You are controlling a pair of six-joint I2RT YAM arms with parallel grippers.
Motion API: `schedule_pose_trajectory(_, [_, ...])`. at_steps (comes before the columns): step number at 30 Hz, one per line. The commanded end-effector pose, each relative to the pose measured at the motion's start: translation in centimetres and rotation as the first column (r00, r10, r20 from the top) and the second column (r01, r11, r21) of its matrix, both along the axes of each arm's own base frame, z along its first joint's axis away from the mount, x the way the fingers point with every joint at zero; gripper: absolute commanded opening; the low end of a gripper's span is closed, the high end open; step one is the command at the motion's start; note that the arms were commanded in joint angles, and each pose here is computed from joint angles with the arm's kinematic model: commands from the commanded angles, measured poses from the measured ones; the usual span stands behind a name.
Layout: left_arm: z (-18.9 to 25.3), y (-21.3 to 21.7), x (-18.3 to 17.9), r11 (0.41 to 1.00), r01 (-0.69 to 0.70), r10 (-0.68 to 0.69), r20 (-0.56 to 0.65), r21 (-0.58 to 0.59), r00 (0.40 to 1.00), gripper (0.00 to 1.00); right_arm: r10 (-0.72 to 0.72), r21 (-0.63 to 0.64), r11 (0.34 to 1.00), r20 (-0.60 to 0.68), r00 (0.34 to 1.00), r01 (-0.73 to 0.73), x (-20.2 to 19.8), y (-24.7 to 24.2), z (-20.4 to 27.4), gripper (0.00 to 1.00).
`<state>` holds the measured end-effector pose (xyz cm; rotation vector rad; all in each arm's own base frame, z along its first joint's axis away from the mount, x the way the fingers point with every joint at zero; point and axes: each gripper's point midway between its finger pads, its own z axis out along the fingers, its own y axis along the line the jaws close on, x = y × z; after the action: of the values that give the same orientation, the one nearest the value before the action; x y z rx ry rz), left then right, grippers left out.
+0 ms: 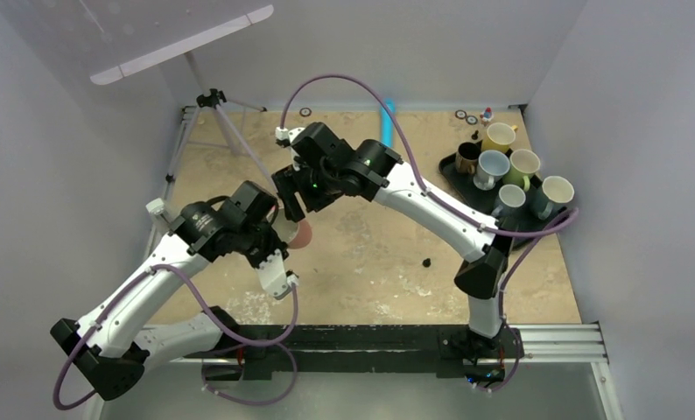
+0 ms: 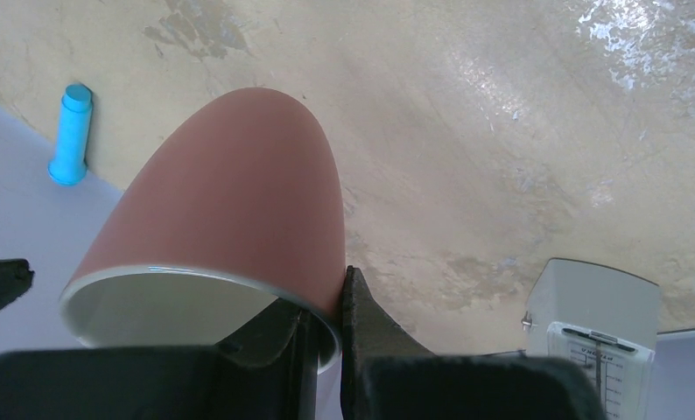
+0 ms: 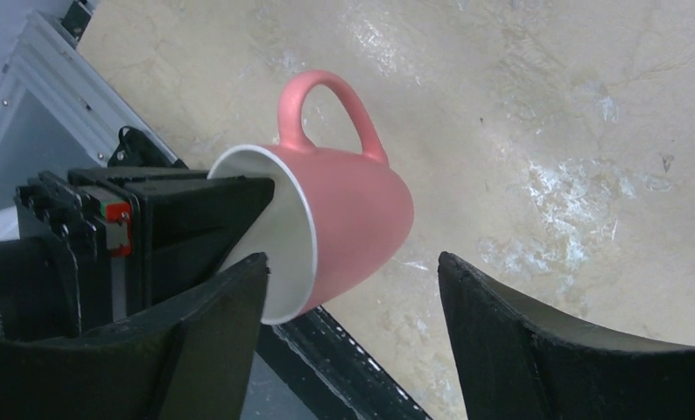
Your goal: Turn the mug right side up
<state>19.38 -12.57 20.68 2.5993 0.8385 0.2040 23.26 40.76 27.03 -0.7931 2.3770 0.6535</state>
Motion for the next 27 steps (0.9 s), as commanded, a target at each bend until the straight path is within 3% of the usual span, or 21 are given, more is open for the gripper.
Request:
schedule_pose_trajectory(1, [2.6,-1.7,1.6,0.996,0.057,-0.049,0.112,-0.063,0.992,0.00,-0.031,-0.043,0.999,0.050,0.998,0.033,1.3,0.1,0.1,0.71])
schedule_pose_trajectory(7, [2.9,-1.8,1.9,0.997,0.051,-0.044,0.121,-0.060,0.992,0.00,-0.050,-0.149,0.987,0.074,0.996,0.060,2.9,0.1,-2.7,0.62])
schedule_pose_trajectory(8, [2.9,-1.8,1.9,0.997,0.051,-0.043,0.121,-0.062,0.992,0.00,-0.052,-0.161,0.985,0.083,0.995,0.065,3.2,0.1,-2.8,0.56])
schedule_pose_trajectory(10, [3.0,-1.8,2.0,0.997,0.045,-0.037,0.118,-0.063,0.992,0.00,-0.062,-0.172,0.982,0.096,0.993,0.078,3.6,0.0,-2.8,0.43])
schedule_pose_trajectory(13, [2.9,-1.8,1.9,0.997,0.040,-0.032,0.115,-0.066,0.993,0.00,-0.077,-0.156,0.983,0.128,0.989,0.097,3.9,-0.4,-1.9,0.00])
schedule_pose_trajectory(18, [4.3,-3.3,2.2,0.979,0.022,0.007,0.142,-0.203,0.990,0.01,-0.136,-0.153,0.974,0.187,0.973,0.165,5.1,-2.8,-1.5,0.00])
schedule_pose_trajectory(19, [4.9,-3.8,2.5,0.970,0.022,0.018,0.161,-0.241,0.987,0.15,-0.151,-0.146,0.973,0.192,0.970,0.180,5.5,-3.4,-1.5,0.00])
schedule_pose_trajectory(21, [6.0,-4.8,3.3,0.947,0.029,0.042,0.213,-0.320,0.976,0.56,-0.180,-0.113,0.972,0.203,0.962,0.206,6.1,-4.3,-1.1,0.00])
schedule_pose_trajectory(22, [6.9,-5.5,3.8,0.929,0.039,0.058,0.248,-0.368,0.967,0.68,-0.195,-0.093,0.972,0.207,0.959,0.218,6.3,-4.6,-0.8,0.00])
schedule_pose_trajectory(24, [7.3,-6.1,4.1,0.907,0.052,0.068,0.268,-0.418,0.961,0.83,-0.215,-0.063,0.970,0.211,0.953,0.233,6.5,-5.2,-0.6,0.00])
schedule_pose_trajectory(27, [7.7,-6.6,3.5,0.882,0.057,0.069,0.247,-0.468,0.966,0.92,-0.258,-0.029,0.963,0.181,0.949,0.268,7.2,-6.9,-1.2,0.00])
